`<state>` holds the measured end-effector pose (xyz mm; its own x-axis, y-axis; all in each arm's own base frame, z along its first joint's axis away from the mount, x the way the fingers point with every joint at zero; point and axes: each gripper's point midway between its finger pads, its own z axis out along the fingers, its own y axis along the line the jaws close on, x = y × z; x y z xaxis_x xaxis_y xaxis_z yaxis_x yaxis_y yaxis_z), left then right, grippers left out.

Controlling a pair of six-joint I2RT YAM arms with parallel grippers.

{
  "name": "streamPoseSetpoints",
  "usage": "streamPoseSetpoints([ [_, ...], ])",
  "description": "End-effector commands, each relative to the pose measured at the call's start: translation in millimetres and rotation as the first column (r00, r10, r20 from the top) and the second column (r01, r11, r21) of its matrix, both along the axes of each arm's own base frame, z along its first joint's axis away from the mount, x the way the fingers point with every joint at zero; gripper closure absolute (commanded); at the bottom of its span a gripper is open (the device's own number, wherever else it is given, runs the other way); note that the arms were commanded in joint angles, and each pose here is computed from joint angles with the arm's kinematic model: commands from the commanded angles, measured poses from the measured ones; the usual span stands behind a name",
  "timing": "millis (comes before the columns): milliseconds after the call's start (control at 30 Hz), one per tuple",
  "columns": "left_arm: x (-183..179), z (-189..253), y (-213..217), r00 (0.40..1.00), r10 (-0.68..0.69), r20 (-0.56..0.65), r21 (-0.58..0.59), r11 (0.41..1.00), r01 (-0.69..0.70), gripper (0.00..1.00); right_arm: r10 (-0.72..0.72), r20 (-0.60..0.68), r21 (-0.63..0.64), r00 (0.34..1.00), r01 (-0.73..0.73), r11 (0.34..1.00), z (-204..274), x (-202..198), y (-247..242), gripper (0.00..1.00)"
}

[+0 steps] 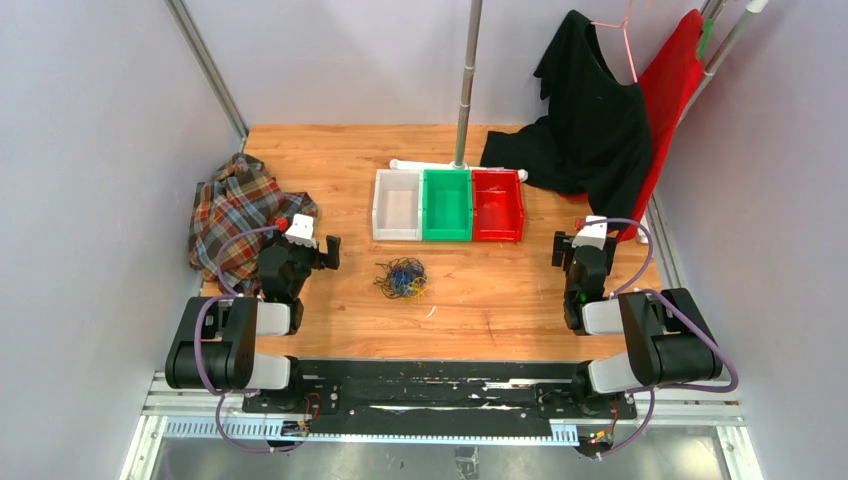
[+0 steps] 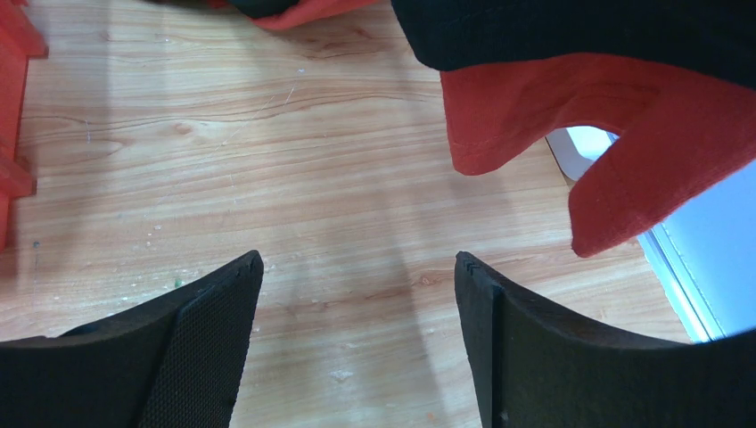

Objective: Untangle the cables

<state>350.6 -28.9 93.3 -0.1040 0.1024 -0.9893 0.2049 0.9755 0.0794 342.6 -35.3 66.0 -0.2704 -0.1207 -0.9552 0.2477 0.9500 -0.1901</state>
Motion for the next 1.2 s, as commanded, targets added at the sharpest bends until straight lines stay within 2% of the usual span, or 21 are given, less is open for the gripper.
streamPoseSetpoints([
  [0, 5, 13, 1, 0.998, 0.004, 0.055, 0.004, 1.0, -0.004, 0.02, -0.01, 0.027, 0.001, 1.0, 0.01, 1.0, 8, 4, -4, 0.21],
  [167, 5, 14, 1, 0.998, 0.002, 0.056, 0.007, 1.0, -0.003, 0.02, -0.039, 0.042, 0.001, 0.998, 0.039, 0.999, 10, 3, -9, 0.22],
  [267, 5, 14, 12, 0.996, 0.071, 0.057, -0.013, 0.997, -0.07, 0.02, -0.004, 0.013, -0.017, 1.0, 0.004, 1.0, 16, 7, -3, 0.21],
  [433, 10, 22, 11, 0.998, 0.062, 0.003, -0.015, 0.998, -0.062, 0.02, -0.159, -0.06, -0.008, 0.985, 0.159, 0.987, 52, 9, -21, 0.21],
  [567, 23, 51, 9, 0.991, 0.044, -0.126, 0.014, 0.999, -0.042, 0.02, -0.22, -0.008, 0.156, 0.976, 0.218, 0.963, 96, 11, -19, 0.21],
  [667, 21, 71, 7, 0.97, 0.028, -0.243, 0.019, 1.0, -0.024, 0.02, -0.293, -0.015, 0.34, 0.956, 0.28, 0.898, 110, 5, -22, 0.21],
  [700, 19, 76, 6, 0.96, 0.021, -0.278, 0.017, 1.0, -0.017, 0.02, -0.27, -0.037, 0.397, 0.962, 0.262, 0.88, 110, 5, -18, 0.21],
  [767, 12, 82, 1, 0.94, -0.003, -0.342, -0.001, 1.0, 0.003, 0.02, -0.135, -0.035, 0.466, 0.99, 0.136, 0.874, 114, 11, 1, 0.21],
  [867, -5, 80, -19, 0.888, -0.14, -0.438, -0.027, 0.989, 0.143, 0.02, 0.091, -0.026, 0.526, 0.996, -0.063, 0.848, 117, 14, 47, 0.21],
  [1000, -24, 68, -47, 0.813, -0.299, -0.5, -0.118, 0.953, 0.278, 0.02, 0.298, -0.088, 0.407, 0.95, -0.239, 0.882, 110, -1, 126, 0.24],
  [1167, -43, 56, -84, 0.729, -0.402, -0.555, -0.12, 0.905, 0.408, 0.02, 0.528, -0.152, 0.414, 0.835, -0.431, 0.802, 87, -35, 221, 0.28],
])
